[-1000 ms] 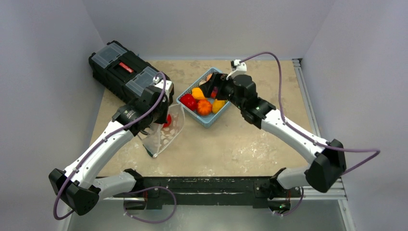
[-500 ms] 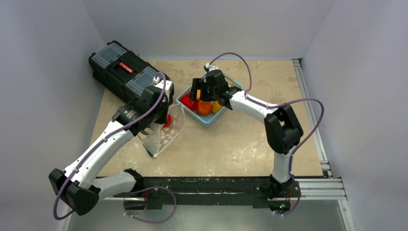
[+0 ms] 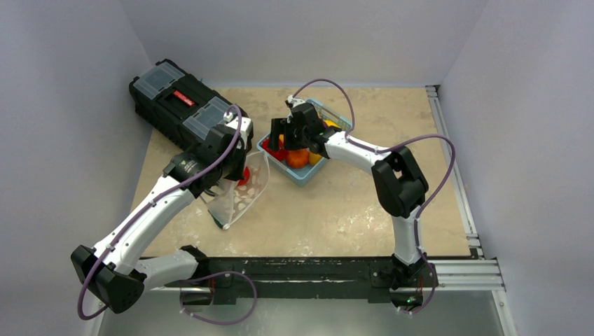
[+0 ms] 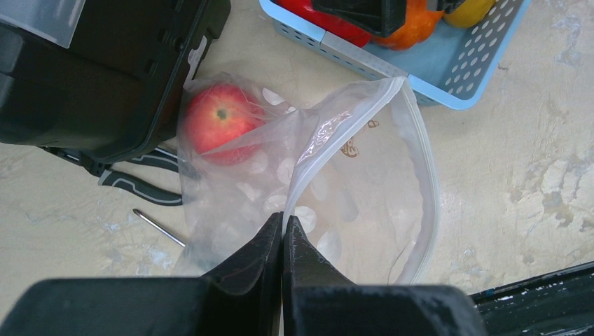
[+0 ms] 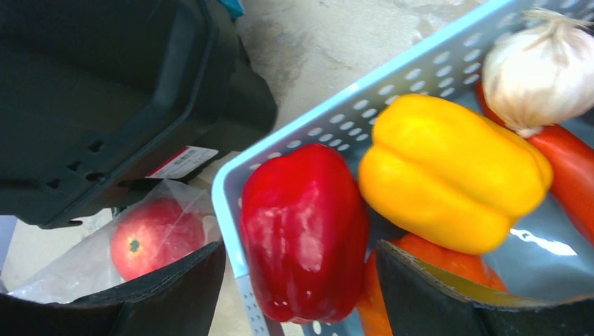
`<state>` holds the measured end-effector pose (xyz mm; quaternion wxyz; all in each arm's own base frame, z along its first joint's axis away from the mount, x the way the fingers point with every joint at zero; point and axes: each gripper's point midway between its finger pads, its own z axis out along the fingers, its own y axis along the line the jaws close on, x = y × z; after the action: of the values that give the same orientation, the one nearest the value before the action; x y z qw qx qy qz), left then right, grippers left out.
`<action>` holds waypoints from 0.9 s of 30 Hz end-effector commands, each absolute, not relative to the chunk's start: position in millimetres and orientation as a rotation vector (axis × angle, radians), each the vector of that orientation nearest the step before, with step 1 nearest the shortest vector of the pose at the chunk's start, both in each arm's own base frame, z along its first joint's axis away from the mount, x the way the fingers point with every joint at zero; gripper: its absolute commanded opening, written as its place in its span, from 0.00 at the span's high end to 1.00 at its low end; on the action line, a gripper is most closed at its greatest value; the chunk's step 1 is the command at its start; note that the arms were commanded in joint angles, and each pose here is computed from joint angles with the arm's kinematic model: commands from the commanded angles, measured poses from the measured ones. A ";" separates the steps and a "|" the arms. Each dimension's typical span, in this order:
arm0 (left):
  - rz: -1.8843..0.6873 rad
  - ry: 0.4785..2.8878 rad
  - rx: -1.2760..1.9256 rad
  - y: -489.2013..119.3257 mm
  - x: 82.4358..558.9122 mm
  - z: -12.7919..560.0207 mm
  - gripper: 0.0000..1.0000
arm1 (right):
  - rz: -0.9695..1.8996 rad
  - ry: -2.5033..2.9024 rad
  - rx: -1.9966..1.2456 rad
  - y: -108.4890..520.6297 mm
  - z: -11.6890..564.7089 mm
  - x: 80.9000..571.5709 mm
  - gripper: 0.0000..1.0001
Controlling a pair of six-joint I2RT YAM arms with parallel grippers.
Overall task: Place the food in the zip-top bag and seal the zipper
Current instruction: Pick up the fake vegetable from the bin.
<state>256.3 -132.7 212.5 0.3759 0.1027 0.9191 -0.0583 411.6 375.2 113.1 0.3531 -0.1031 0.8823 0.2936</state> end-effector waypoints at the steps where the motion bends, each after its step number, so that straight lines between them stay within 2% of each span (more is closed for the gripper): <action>1: -0.184 2.303 0.238 -135.3 260.7 226.3 1.00 | 0.797 2.216 -0.322 397.1 131.6 418.5 0.21; 5: -0.182 2.304 0.238 -135.4 260.9 226.0 1.00 | 0.742 2.234 -0.334 398.7 120.2 417.8 0.23; 8: -0.183 2.305 0.239 -135.3 260.8 225.9 1.00 | 0.716 2.244 -0.339 398.2 116.0 415.5 0.28; 14: -0.181 2.310 0.243 -136.1 261.1 224.4 1.00 | 0.719 2.232 -0.334 394.6 124.2 412.3 0.45; 22: -0.176 2.314 0.242 -135.7 261.8 223.2 1.00 | 0.746 2.128 -0.279 377.2 180.1 402.4 0.77; 27: -0.172 2.319 0.245 -135.9 262.3 221.5 1.00 | 0.752 2.081 -0.244 356.3 205.0 384.9 0.80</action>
<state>256.4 -132.7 212.4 0.3758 0.1029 0.9191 -0.0581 392.2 368.9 156.5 0.3944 -0.1122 0.8662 0.2855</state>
